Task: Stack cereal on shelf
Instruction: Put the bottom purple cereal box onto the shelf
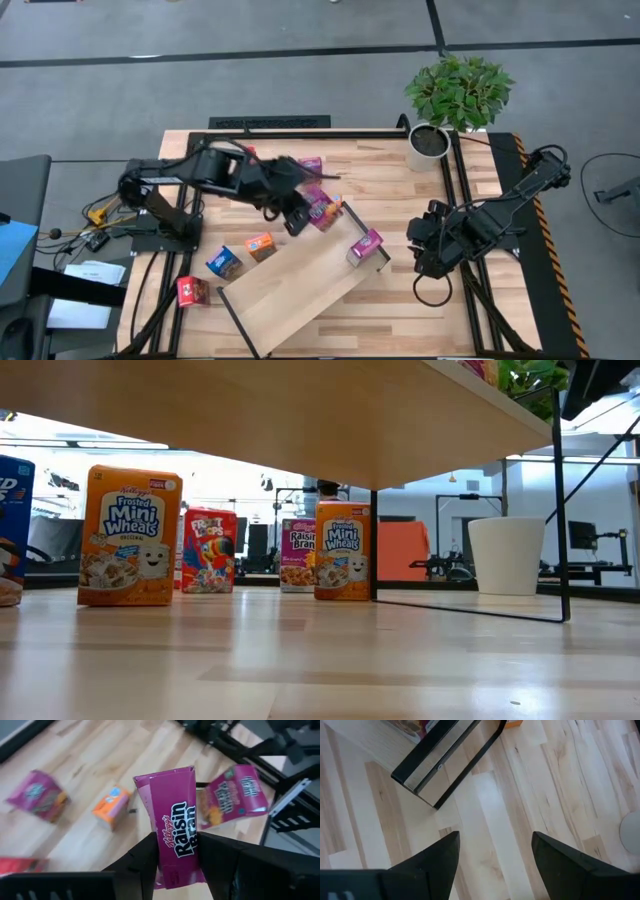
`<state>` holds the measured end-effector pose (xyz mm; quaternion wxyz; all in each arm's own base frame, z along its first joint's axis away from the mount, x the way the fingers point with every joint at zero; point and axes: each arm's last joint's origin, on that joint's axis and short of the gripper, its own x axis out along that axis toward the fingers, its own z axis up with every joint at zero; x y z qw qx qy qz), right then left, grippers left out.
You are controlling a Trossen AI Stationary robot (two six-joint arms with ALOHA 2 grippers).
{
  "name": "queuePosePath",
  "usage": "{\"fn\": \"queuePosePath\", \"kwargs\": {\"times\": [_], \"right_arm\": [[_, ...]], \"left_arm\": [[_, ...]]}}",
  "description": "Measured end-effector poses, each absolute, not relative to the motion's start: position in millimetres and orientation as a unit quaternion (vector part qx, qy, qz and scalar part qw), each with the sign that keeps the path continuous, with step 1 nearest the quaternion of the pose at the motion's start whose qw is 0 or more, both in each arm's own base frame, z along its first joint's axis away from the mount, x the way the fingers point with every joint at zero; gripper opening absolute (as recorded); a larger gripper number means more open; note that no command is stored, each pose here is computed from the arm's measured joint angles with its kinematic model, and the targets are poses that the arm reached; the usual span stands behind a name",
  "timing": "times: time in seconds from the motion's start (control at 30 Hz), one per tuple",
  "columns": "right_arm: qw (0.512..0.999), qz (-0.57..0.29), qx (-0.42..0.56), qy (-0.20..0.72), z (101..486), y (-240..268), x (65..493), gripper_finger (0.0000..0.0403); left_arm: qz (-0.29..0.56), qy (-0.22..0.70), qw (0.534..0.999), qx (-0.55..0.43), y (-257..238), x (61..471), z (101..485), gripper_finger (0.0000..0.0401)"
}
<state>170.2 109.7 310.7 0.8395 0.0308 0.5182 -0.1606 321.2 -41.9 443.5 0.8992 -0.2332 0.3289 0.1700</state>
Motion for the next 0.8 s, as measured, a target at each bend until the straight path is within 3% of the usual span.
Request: {"fn": "queuePosePath", "kwargs": {"times": [0.37,0.8], "right_arm": [[0.843,-0.158,0.036,0.514,311,110,172,0.0274],[0.847,-0.156,0.048,0.505,312,112,174,0.0274]], "left_arm": [[0.159,0.374,0.892,-0.199,-55,367,402,0.0116],[0.13,0.384,0.893,-0.195,-61,382,389,0.0116]]}}
